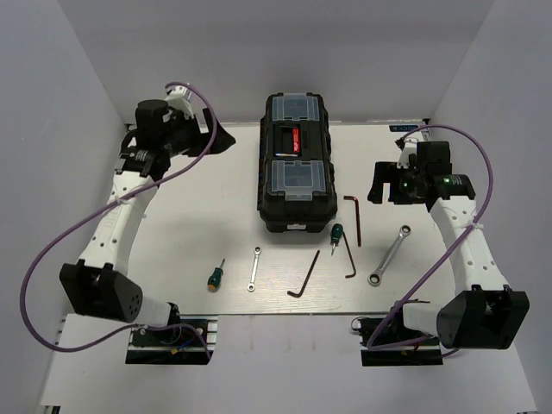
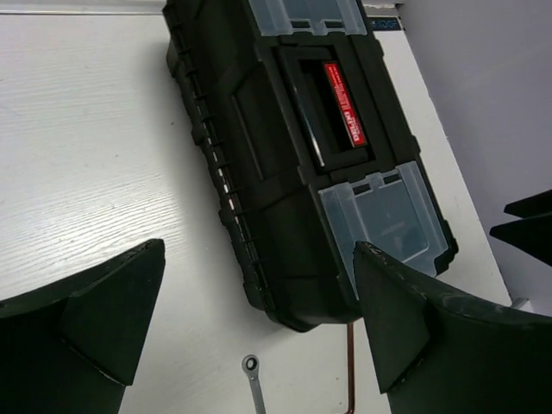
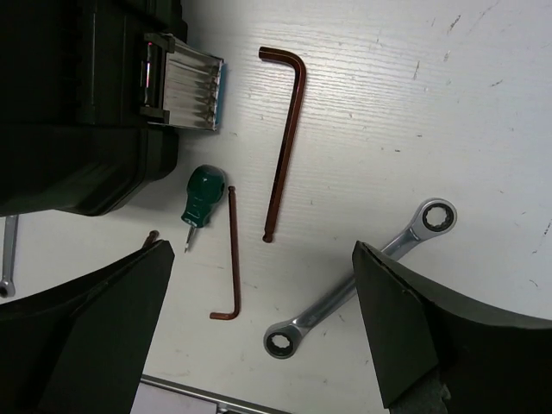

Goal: Sort the tools into containers

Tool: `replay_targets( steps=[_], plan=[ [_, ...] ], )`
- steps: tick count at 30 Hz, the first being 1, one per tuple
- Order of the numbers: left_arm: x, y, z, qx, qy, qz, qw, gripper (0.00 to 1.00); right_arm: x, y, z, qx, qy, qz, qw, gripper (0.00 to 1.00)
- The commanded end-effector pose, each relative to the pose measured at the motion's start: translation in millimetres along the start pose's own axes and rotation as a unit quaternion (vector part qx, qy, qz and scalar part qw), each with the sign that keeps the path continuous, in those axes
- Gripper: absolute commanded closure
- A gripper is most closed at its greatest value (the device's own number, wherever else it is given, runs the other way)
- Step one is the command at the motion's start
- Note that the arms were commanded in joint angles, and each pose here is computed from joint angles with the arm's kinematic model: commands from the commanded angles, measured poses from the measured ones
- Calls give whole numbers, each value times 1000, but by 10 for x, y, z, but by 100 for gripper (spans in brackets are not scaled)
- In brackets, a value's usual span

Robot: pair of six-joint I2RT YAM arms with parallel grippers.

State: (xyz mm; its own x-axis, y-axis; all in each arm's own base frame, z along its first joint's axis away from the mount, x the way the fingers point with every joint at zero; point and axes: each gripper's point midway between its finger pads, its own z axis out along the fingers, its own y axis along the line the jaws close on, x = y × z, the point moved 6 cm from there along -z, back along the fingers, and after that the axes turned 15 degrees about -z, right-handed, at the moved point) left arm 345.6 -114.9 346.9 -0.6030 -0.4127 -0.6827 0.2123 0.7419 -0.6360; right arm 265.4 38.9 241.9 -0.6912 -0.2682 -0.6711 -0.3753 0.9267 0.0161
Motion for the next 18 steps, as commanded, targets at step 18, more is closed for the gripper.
replay_targets(
  steps=[18],
  plan=[
    [-54, -419, 629, -18, 69, 38, 997, 6, -135, 86, -56, -63, -13, -60, 996, 10]
  ],
)
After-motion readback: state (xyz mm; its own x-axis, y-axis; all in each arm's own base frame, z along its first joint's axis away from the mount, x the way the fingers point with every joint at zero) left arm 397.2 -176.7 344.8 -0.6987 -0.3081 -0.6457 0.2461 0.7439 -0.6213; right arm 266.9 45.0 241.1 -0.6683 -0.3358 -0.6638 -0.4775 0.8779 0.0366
